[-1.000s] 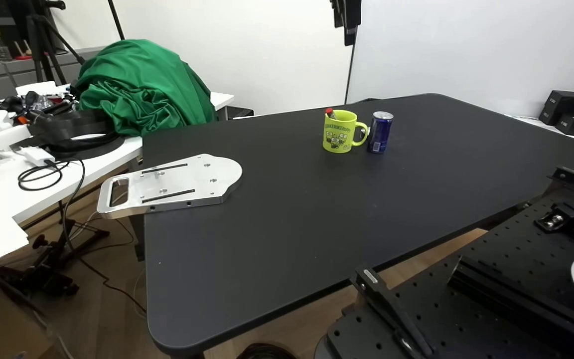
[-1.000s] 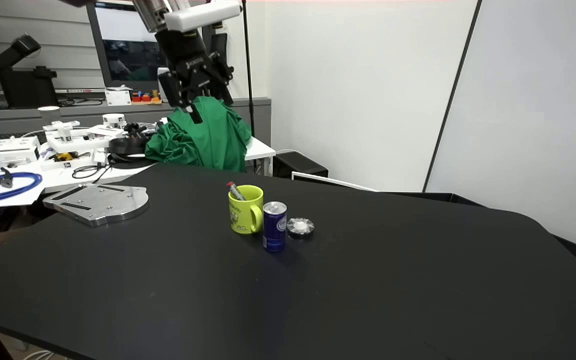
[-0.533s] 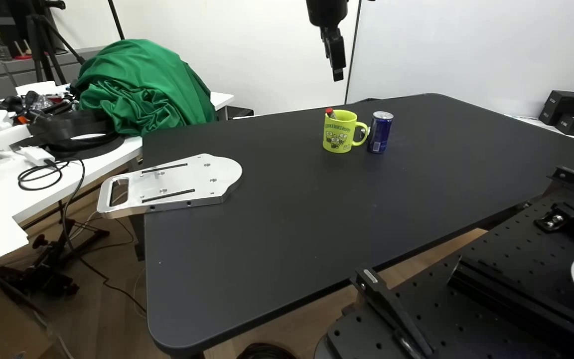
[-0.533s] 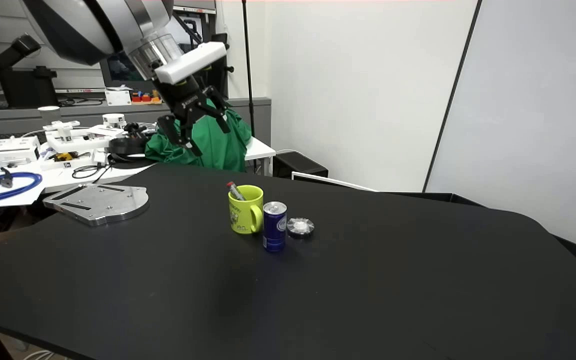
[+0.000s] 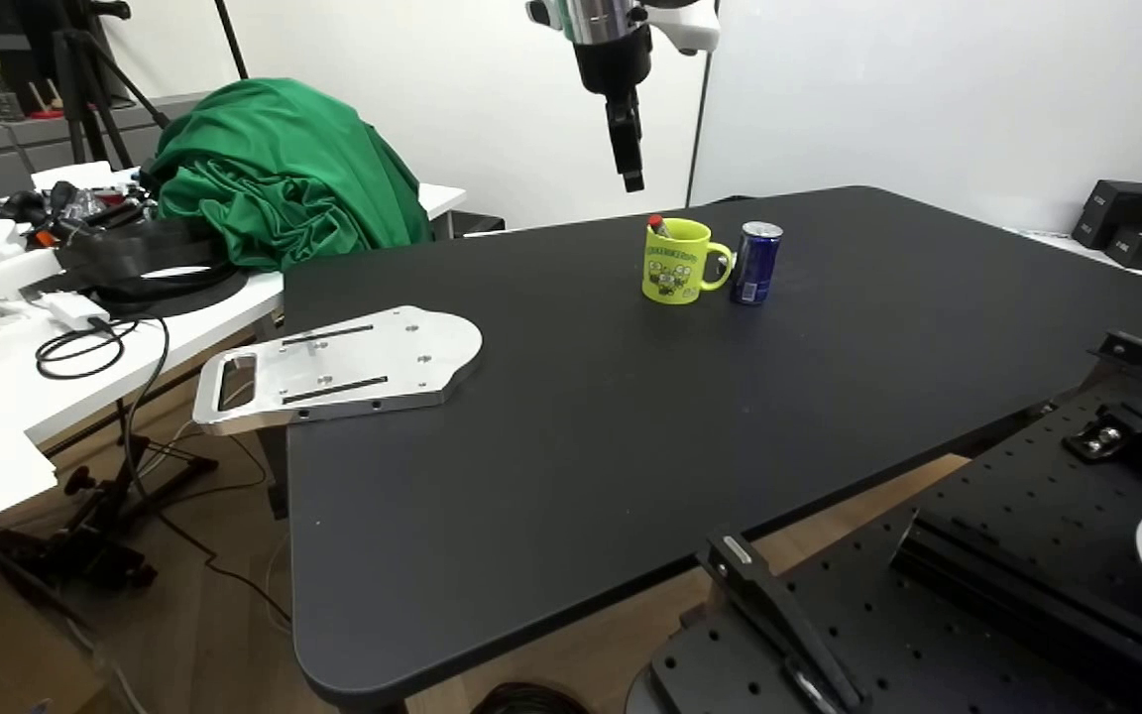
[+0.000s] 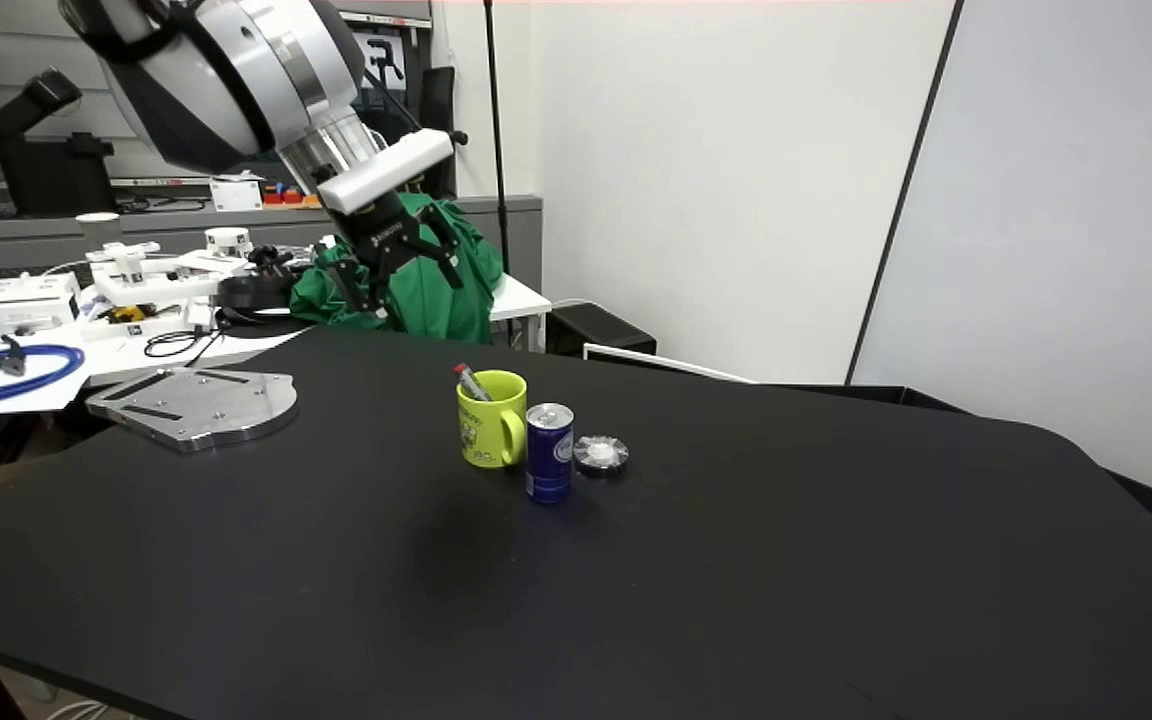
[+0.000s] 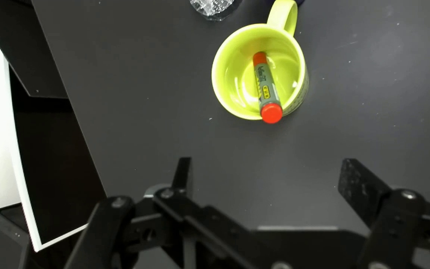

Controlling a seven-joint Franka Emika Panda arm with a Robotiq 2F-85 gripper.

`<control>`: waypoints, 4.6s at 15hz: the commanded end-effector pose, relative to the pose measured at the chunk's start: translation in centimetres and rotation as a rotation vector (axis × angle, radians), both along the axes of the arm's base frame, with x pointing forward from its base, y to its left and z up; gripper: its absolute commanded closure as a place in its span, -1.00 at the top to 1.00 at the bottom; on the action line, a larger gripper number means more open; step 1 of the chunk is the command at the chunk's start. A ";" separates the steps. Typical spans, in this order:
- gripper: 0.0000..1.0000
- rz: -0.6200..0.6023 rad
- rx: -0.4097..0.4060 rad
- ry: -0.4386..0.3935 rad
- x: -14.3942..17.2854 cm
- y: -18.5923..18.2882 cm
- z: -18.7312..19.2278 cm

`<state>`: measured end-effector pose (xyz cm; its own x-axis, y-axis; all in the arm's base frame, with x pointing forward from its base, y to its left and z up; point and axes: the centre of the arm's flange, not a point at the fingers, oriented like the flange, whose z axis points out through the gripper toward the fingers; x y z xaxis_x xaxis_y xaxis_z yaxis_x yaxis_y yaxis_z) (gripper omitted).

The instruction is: Remove the marker from the mug cup and place it on the table

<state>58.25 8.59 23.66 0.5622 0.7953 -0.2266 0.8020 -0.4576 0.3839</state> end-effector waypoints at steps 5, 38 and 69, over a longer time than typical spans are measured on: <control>1.00 -0.144 0.005 0.004 3.4 -1.3 -3.3; -1.00 -0.278 -0.050 0.104 3.7 -4.9 -6.7; -0.89 -0.235 -0.031 0.096 2.9 -3.0 -7.9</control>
